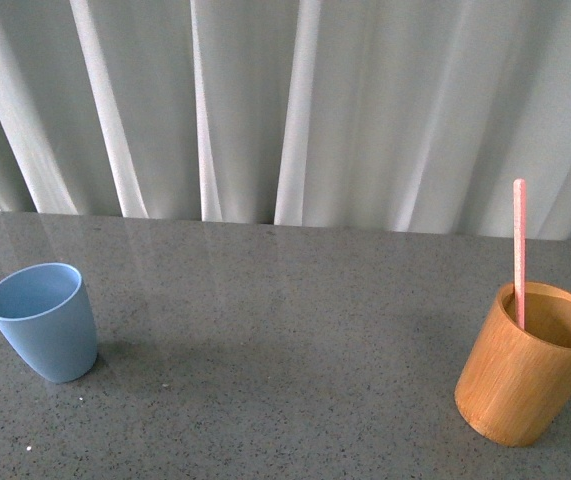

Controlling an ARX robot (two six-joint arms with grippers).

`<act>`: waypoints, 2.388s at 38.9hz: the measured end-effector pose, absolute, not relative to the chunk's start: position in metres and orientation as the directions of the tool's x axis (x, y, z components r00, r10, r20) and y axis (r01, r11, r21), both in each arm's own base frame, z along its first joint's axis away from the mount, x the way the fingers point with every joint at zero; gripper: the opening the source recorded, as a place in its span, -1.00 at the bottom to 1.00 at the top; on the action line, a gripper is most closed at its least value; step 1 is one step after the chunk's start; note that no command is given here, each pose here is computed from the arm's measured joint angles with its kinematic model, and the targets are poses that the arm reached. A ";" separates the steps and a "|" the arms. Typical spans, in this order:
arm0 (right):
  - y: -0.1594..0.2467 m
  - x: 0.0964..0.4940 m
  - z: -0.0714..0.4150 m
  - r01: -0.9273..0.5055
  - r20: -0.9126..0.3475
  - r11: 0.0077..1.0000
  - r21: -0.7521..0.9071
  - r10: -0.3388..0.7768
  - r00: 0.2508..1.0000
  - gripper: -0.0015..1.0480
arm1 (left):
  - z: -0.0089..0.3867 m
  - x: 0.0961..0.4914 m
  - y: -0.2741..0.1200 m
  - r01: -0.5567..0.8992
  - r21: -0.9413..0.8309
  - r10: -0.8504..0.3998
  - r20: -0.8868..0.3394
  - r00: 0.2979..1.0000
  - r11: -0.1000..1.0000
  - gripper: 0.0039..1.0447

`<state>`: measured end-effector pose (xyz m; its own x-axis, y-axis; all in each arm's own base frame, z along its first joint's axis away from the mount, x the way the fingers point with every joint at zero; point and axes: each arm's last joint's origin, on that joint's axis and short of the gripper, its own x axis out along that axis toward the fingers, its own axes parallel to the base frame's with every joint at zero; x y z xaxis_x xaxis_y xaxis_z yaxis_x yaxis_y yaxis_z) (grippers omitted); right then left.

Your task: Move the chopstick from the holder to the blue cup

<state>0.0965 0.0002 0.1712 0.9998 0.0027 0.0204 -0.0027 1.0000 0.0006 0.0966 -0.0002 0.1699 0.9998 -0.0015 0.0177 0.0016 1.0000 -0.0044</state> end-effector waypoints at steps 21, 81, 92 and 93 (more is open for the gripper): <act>0.000 0.096 0.171 -0.001 0.020 1.000 0.001 0.001 1.000 0.81 | 0.214 0.174 0.000 -0.228 -0.274 0.016 -0.609 0.793 0.934 0.87; 0.000 0.096 0.171 -0.002 0.021 1.000 0.001 0.002 1.000 0.81 | 0.133 0.385 0.019 -0.305 0.054 0.193 -0.874 0.446 0.951 0.58; 0.000 0.096 0.171 -0.002 0.021 1.000 0.001 0.002 1.000 0.81 | 0.119 0.390 0.014 -0.272 0.043 0.159 -0.893 0.421 0.961 -0.38; 0.000 0.097 0.171 -0.002 0.020 1.000 0.001 0.002 1.000 0.81 | 0.119 0.389 0.013 -0.267 0.044 0.157 -0.894 0.419 0.963 -0.49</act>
<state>0.0965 0.0002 0.1712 0.9998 0.0015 0.0200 -0.0015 1.0000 0.0006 0.3893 0.0128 0.1192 0.4189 0.1565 -0.8944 -0.2665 0.9628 0.0436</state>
